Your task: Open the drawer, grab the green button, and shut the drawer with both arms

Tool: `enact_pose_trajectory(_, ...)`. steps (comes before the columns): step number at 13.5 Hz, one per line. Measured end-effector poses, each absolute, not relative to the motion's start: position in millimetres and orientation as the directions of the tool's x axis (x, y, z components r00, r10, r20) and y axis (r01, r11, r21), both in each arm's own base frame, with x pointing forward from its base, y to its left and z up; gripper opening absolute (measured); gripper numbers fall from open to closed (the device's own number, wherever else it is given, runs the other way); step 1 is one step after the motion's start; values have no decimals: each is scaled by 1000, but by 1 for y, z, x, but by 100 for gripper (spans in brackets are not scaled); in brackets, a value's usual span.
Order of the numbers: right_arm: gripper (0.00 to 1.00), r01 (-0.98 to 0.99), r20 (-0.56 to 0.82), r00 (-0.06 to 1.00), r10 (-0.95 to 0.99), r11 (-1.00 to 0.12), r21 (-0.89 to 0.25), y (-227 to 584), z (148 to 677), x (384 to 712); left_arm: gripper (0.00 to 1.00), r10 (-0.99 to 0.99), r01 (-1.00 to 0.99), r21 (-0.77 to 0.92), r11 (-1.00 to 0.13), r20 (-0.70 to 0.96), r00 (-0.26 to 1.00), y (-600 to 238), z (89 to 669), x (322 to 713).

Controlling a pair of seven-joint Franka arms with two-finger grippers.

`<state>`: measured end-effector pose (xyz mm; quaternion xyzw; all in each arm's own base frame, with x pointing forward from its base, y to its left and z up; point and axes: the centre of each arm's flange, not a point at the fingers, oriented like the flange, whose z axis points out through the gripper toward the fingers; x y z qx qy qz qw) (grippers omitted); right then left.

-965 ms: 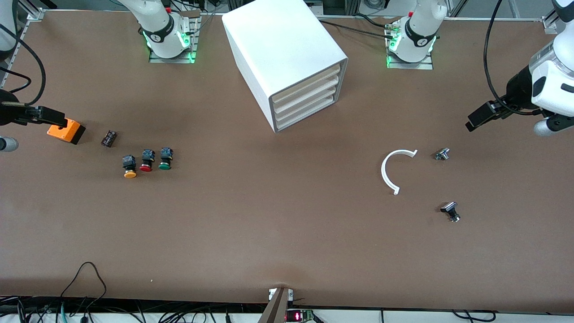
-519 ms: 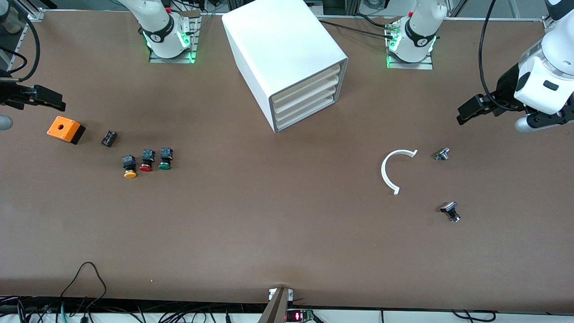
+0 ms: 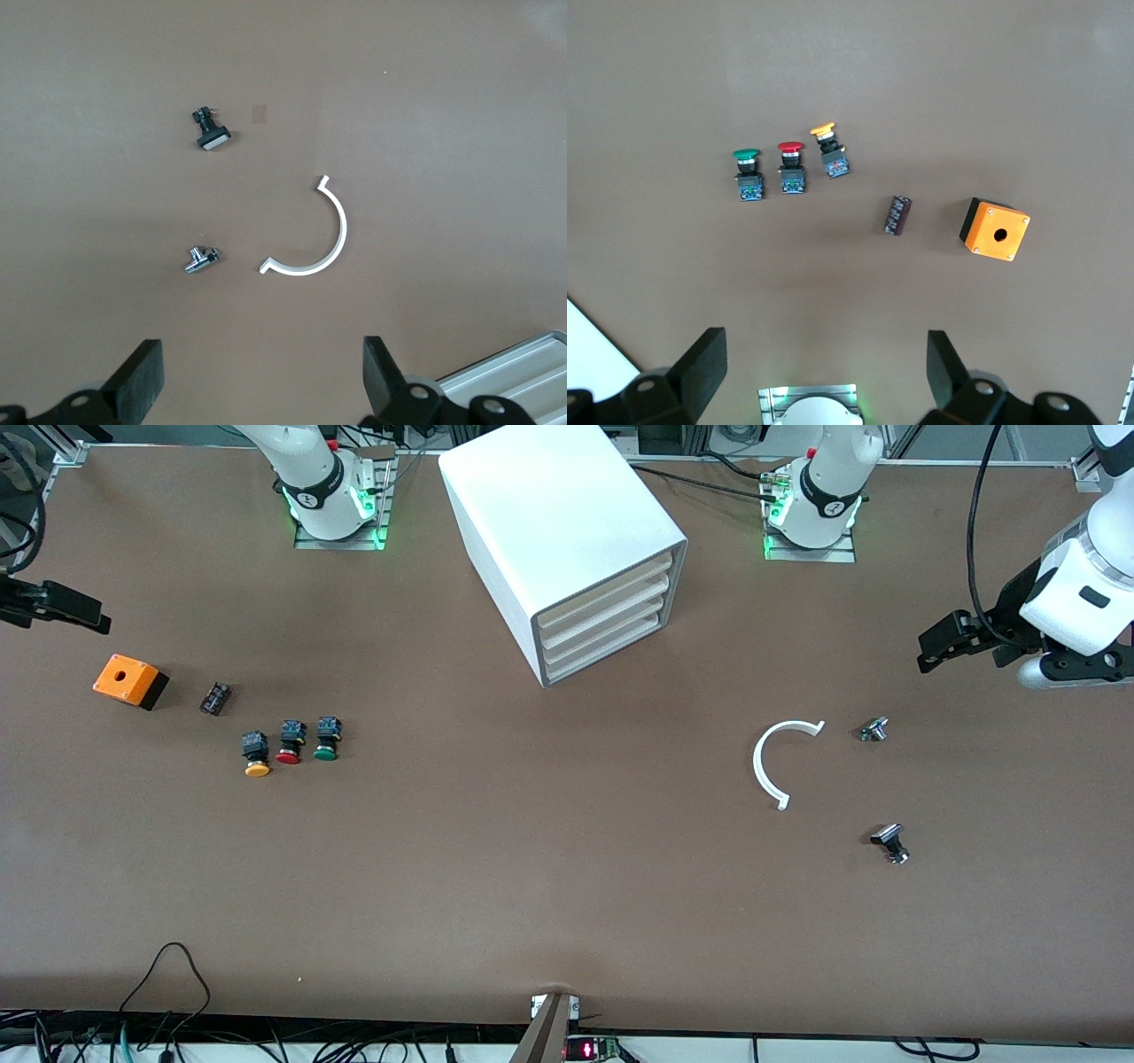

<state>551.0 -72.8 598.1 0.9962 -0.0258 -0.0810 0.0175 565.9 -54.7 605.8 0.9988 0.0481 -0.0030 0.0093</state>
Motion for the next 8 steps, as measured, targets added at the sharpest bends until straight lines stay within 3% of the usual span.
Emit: enact_pose_trajectory(8, 100, 31, -141, 990, 27, -999, 30, -71, 597, 555, 99, 93, 93, 19, -995, -4, 996, -55, 607, 566)
